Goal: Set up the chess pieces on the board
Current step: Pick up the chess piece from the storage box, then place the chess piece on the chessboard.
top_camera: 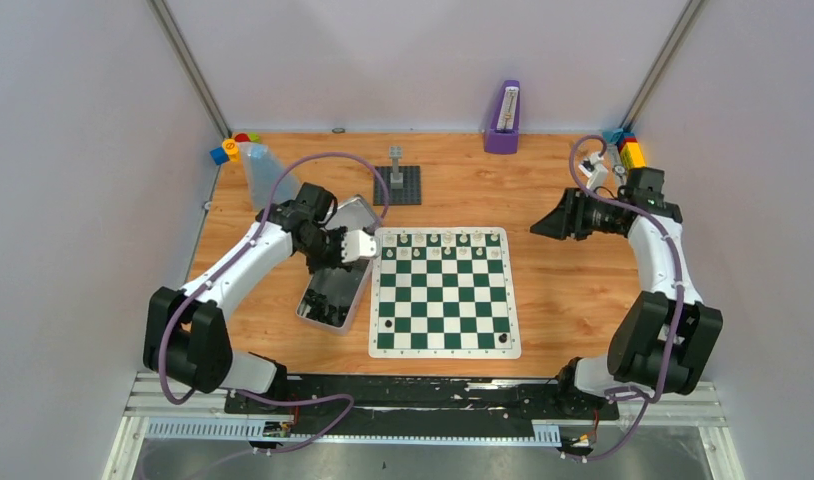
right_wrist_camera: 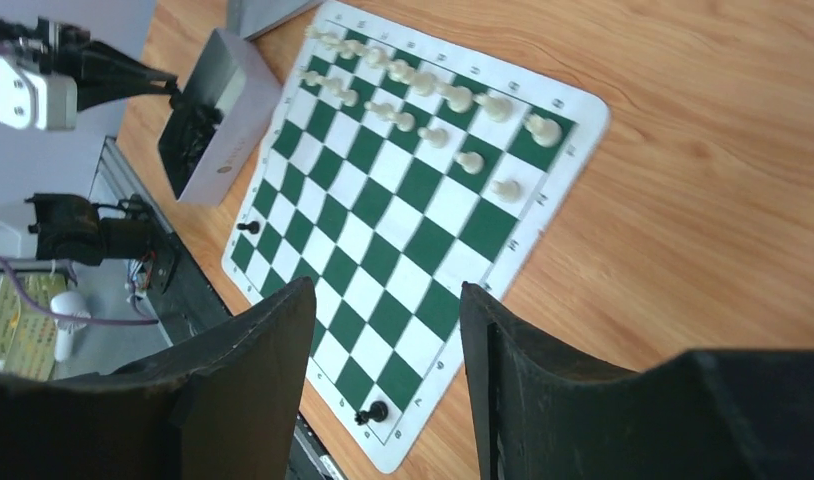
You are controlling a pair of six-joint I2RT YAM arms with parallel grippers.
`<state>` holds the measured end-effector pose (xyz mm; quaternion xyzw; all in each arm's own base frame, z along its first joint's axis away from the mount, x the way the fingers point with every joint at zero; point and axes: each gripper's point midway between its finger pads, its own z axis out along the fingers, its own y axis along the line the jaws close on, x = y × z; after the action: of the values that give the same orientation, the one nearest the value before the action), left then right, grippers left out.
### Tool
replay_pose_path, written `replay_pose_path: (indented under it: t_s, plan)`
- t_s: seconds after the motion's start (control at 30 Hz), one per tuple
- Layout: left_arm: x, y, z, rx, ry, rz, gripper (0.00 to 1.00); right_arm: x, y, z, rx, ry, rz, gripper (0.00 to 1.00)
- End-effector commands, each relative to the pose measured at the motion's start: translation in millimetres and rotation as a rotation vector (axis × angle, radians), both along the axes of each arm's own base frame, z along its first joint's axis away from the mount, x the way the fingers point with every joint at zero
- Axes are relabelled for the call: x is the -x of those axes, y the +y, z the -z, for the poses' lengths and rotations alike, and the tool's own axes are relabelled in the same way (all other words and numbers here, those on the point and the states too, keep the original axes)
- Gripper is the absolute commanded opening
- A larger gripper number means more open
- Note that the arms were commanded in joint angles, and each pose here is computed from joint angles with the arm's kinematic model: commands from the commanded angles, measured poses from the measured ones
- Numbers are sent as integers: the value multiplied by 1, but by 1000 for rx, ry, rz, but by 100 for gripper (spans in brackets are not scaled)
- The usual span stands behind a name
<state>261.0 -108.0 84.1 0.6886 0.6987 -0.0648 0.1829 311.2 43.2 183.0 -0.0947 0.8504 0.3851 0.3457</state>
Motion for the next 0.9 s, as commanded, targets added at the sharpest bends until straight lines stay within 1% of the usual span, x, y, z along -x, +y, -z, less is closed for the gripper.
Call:
replay_pose_path:
  t_s: [0.0, 0.07, 0.17, 0.2, 0.23, 0.33, 0.37, 0.43, 0.53, 0.7, 0.87]
  plan:
    - [-5, -39, -62, 221, -5, -118, 5, 2, 51, -42, -79, -128, -204, 57]
    - [-4, -56, -76, 262, 20, -145, 5, 9, 78, -52, -131, -153, -311, 59]
    - [5, -89, -91, 303, 63, -132, 5, 20, 117, -63, -187, -170, -452, 60]
    - [3, -99, -98, 323, 76, -149, 5, 25, 133, -66, -208, -163, -504, 61]
    - [7, -110, -101, 340, 94, -134, 4, 29, 145, -69, -226, -160, -543, 61]
    - [5, -136, -115, 403, 155, -154, 4, 37, 174, -73, -269, -142, -634, 63]
    - [8, -144, -115, 419, 191, -143, 4, 38, 181, -73, -279, -137, -655, 63]
    - [8, -154, -119, 448, 218, -132, 4, 40, 192, -72, -287, -126, -683, 65]
    - [8, -164, -124, 472, 234, -123, 4, 41, 207, -68, -297, -97, -717, 66]
    - [6, -169, -123, 484, 250, -147, 4, 44, 227, -61, -283, -66, -756, 69]
    - [7, -172, -124, 503, 266, -174, 5, 39, 244, -53, -250, -38, -752, 68]
